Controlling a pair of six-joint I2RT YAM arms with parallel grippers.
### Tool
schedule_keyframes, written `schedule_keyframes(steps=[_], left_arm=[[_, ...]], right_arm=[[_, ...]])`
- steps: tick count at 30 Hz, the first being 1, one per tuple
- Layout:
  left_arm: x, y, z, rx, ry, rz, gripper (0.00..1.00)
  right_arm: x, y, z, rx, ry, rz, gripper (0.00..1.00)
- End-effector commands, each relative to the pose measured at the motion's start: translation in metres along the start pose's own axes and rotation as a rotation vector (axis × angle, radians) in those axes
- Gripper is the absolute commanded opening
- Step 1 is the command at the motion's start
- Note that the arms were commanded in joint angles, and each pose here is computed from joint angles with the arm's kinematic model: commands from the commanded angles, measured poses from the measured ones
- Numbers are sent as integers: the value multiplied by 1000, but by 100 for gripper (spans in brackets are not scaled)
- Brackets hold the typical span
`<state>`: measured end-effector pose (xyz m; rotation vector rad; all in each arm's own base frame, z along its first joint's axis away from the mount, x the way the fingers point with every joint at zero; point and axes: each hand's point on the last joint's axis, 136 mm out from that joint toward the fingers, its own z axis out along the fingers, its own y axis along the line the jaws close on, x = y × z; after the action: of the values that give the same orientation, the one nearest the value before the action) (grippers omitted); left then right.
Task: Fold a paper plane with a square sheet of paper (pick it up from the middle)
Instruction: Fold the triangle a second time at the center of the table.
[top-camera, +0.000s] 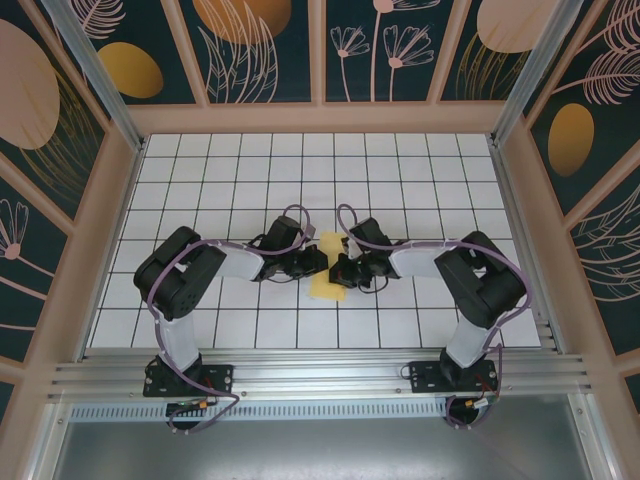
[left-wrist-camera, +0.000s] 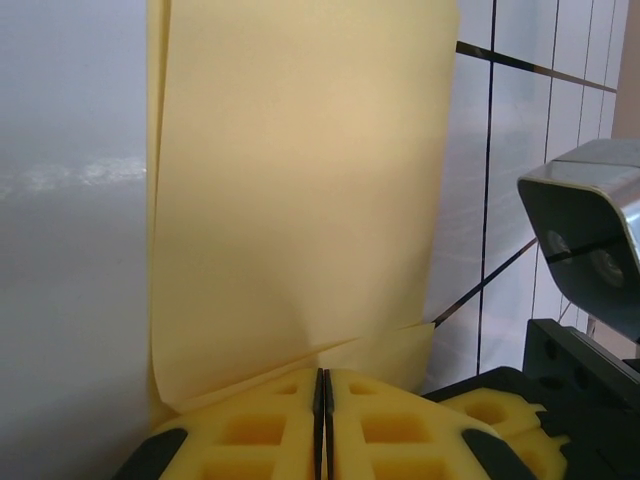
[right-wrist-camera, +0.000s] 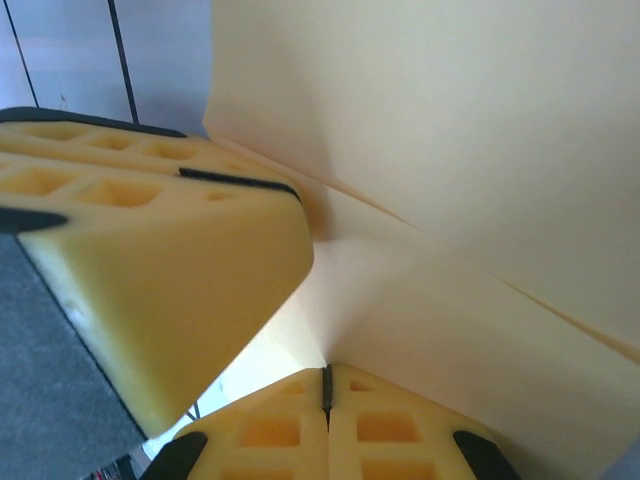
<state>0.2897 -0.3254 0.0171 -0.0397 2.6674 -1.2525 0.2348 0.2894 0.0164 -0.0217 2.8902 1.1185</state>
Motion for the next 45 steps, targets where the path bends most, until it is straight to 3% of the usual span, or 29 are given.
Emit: schedule_keyframes(steps=[1, 9, 15, 22, 30, 35, 45], left_arm=[[13, 42, 7, -147, 26, -33, 13], [14, 48, 5, -174, 23, -39, 12], [12, 39, 4, -141, 25, -23, 14], [-7, -7, -8, -42, -9, 39, 22], [-7, -48, -22, 56, -12, 95, 29], [13, -46, -10, 62, 55, 112, 27], [17, -17, 4, -6, 53, 65, 23]], right_arm=[[21, -22, -3, 70, 38, 44, 0], [33, -20, -7, 12, 36, 43, 0], [12, 11, -16, -39, -11, -27, 2], [9, 12, -34, -7, -75, -30, 2], [32, 4, -33, -64, -40, 0, 0], [38, 9, -30, -95, -9, -3, 0], [39, 0, -18, -60, 8, 7, 0]])
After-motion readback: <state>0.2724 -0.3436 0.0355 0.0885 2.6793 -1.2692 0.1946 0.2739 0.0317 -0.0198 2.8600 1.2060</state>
